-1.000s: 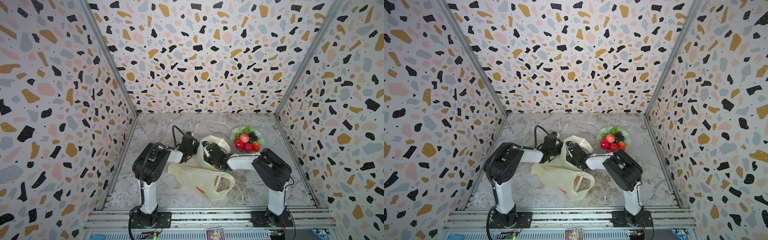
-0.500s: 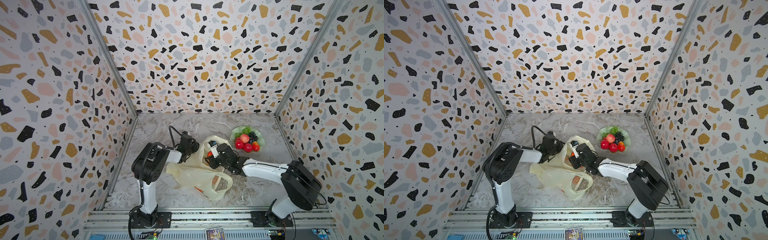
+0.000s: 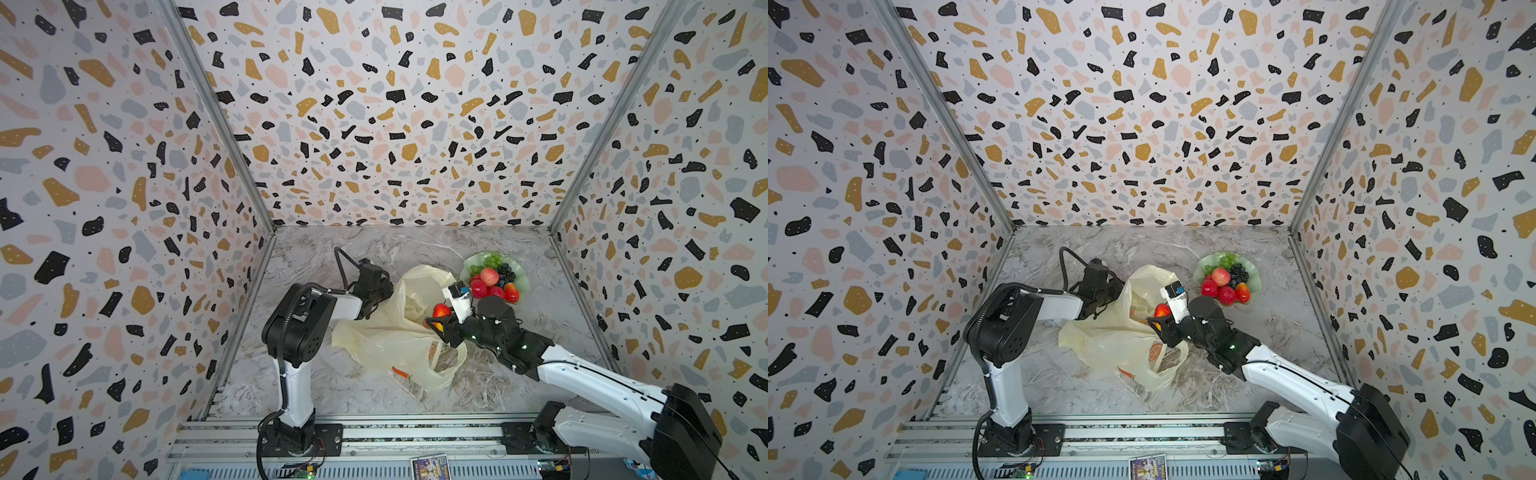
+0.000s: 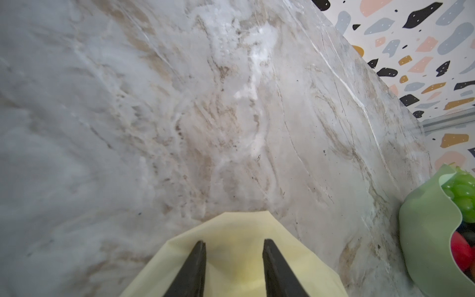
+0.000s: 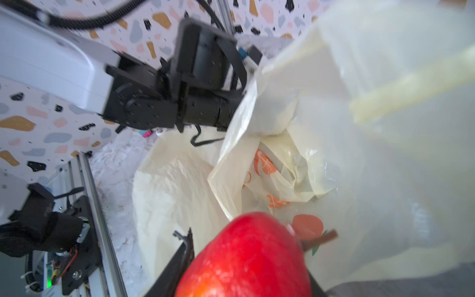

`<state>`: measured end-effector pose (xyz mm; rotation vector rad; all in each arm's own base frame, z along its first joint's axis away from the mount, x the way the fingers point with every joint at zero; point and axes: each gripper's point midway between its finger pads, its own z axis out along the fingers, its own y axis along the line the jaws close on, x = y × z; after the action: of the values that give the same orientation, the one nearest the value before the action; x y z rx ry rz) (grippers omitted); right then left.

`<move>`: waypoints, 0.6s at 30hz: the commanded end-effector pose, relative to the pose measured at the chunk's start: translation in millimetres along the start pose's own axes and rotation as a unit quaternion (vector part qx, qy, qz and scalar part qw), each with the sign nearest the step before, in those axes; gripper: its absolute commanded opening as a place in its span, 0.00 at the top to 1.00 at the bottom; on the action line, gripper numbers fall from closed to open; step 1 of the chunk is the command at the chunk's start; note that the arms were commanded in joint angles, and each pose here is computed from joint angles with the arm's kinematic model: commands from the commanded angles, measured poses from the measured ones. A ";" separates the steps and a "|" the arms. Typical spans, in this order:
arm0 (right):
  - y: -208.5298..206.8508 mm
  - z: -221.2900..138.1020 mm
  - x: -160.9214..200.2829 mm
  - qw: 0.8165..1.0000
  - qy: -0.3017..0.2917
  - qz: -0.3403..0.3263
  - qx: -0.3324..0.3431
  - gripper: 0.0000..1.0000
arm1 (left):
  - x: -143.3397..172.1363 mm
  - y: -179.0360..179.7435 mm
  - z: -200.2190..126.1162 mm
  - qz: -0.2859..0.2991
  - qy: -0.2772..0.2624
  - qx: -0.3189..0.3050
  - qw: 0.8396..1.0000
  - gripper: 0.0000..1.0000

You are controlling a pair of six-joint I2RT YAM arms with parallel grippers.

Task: Take fruits out of the plastic bag
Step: Place the fake fruit on the plate.

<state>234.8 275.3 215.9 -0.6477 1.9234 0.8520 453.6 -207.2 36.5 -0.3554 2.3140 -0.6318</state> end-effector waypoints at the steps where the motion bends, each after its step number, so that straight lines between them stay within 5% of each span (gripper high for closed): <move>1: 3.8 -27.1 -38.7 0.999 -0.039 0.004 0.009 0.64 | -41.3 -29.1 -24.1 0.015 -0.045 0.024 0.999 0.58; 10: -8.7 -70.3 -108.6 0.993 -0.107 0.008 0.044 0.64 | -89.6 -76.7 -76.2 0.041 -0.101 0.074 0.991 0.56; 18: -143.7 -82.4 -99.4 0.971 -0.071 0.050 0.223 0.65 | -118.9 -115.1 -131.1 0.058 -0.148 0.123 0.980 0.54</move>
<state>318.5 162.6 321.5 -0.2764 1.8252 0.5849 458.1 -207.8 218.4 -0.2264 1.9871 -0.7301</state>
